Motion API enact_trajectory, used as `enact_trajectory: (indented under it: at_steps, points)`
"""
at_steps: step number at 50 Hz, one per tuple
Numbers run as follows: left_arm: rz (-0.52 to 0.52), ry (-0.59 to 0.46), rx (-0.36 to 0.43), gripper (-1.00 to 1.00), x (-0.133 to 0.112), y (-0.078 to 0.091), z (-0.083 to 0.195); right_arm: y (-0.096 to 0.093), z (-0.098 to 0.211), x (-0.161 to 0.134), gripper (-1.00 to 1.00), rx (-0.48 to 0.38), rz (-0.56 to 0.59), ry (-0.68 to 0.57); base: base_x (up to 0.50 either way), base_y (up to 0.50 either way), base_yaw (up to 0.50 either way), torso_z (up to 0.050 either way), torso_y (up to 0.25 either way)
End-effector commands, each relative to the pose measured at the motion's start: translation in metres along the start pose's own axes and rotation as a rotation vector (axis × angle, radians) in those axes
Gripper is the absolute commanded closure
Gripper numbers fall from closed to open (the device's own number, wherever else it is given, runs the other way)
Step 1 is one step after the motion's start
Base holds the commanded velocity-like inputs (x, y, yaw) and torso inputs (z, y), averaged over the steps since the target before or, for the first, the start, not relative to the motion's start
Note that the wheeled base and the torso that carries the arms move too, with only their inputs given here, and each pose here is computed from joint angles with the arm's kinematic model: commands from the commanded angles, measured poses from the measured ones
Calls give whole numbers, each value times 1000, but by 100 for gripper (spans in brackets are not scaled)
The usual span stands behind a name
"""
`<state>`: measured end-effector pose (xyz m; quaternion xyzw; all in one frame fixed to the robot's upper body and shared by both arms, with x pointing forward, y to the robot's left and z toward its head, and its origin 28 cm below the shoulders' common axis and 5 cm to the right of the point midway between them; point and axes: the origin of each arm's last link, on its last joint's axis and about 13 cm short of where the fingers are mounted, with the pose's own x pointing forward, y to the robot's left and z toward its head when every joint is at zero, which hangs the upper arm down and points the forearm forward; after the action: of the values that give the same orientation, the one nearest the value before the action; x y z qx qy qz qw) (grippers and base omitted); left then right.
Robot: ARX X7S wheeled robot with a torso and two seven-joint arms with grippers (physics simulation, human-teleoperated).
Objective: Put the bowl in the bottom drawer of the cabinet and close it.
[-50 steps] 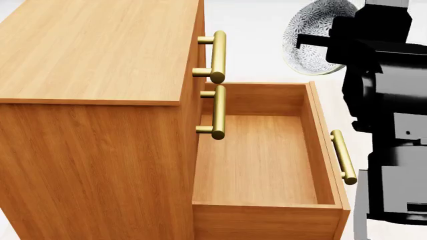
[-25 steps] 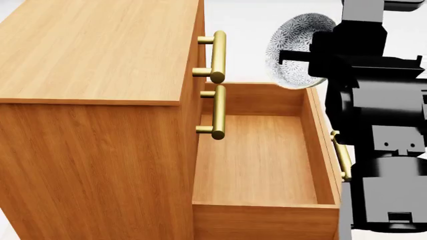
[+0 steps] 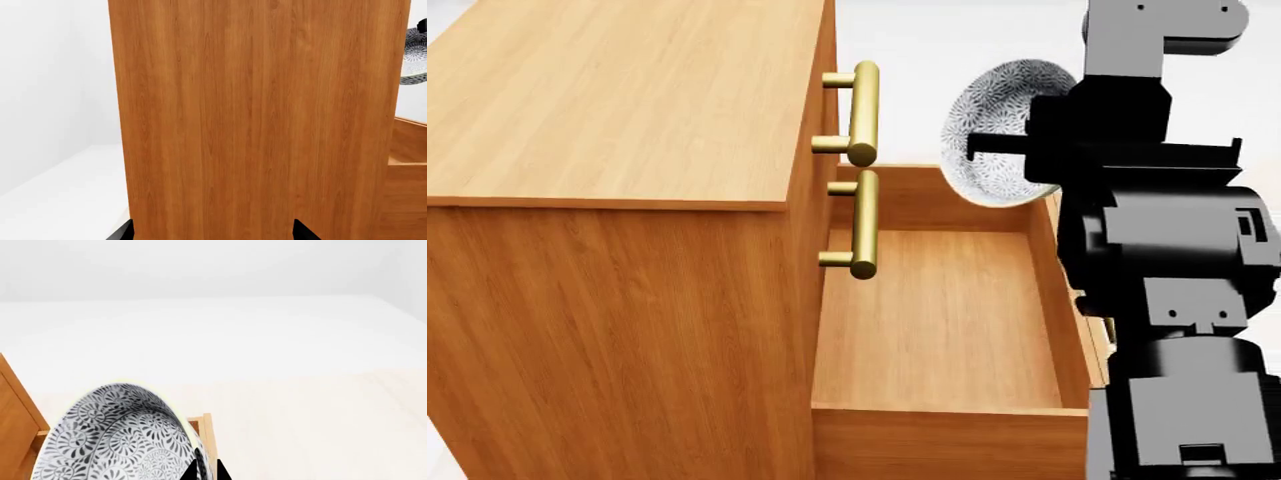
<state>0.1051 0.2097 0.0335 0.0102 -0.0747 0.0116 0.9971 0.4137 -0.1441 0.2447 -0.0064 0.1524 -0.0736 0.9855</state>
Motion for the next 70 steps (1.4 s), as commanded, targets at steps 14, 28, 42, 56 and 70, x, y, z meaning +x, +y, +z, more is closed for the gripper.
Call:
enact_trajectory:
  at_steps: [14, 28, 42, 56, 70]
  points:
    - [0, 1, 0, -100, 0, 0, -1, 2, -18, 5, 100, -26, 16, 18, 0, 0, 0, 0, 1]
    - [1, 0, -3, -100, 0, 0, -2, 5, -28, 7, 100, -41, 34, 33, 0, 0, 0, 0, 0]
    - [1, 0, -3, -100, 0, 0, -1, 4, -35, 7, 100, -42, 37, 44, 0, 0, 0, 0, 1]
    - [2, 0, -3, -100, -1, 0, 2, 8, -37, 6, 100, -45, 66, 50, 0, 0, 0, 0, 0]
    - [2, 1, -2, -100, -1, 0, 3, 9, -45, 6, 100, -40, 88, 65, 0, 0, 0, 0, 1]
